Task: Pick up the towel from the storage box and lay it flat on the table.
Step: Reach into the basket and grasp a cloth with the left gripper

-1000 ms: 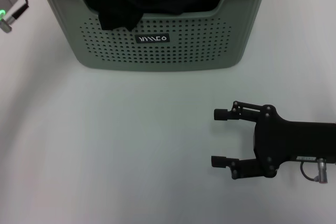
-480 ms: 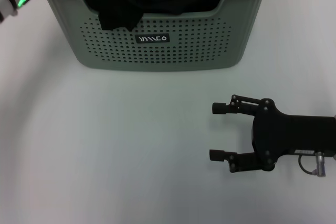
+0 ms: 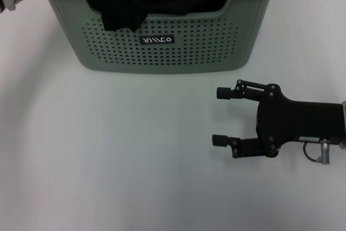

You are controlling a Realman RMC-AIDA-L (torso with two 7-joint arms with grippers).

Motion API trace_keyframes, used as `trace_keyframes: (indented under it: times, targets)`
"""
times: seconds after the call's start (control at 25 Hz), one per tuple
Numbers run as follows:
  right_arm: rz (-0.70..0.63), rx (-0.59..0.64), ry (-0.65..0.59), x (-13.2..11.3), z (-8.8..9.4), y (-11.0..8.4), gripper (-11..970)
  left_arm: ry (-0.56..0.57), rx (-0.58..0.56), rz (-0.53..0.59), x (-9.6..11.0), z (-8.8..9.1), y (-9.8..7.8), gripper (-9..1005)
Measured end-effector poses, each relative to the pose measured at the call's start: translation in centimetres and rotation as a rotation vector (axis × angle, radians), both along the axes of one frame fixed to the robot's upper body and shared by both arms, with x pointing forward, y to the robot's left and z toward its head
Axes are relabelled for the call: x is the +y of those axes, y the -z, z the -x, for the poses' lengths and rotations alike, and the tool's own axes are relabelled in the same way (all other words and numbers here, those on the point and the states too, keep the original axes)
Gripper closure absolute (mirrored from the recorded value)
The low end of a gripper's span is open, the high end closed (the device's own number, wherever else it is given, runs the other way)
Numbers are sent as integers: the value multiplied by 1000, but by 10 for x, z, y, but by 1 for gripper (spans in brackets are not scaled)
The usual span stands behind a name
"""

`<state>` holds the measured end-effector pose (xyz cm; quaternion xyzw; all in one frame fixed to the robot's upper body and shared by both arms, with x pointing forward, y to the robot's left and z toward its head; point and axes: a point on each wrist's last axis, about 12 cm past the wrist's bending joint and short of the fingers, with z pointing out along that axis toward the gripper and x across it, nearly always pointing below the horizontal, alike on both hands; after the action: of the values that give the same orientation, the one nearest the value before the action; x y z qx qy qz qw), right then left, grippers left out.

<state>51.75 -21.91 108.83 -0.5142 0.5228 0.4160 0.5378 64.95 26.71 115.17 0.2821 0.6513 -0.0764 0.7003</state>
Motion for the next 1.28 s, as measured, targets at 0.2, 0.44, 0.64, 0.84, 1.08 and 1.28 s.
trace_keyframes:
  times: [0.2, 0.44, 0.64, 0.84, 1.08, 1.28]
  targets:
    - [-10, -5, 10, -1, -2, -2, 114, -1, 15, -6, 1, -1, 3, 439]
    - [-12, -11, 10, -1, -2, -3, 113, -11, 25, 14, 3, 0, 5, 604]
    - [-15, -11, 7, -1, -2, -3, 113, -16, 50, 31, 5, 4, 10, 703]
    - [-18, -6, 8, -1, 0, -2, 114, -21, 51, 51, 9, 8, 12, 906]
    - [-23, 0, 7, -2, 2, -1, 114, 7, -16, 195, 21, 22, 5, 980]
    - [-26, 4, 8, -2, 3, -1, 115, 124, -112, 408, 39, 50, -8, 986]
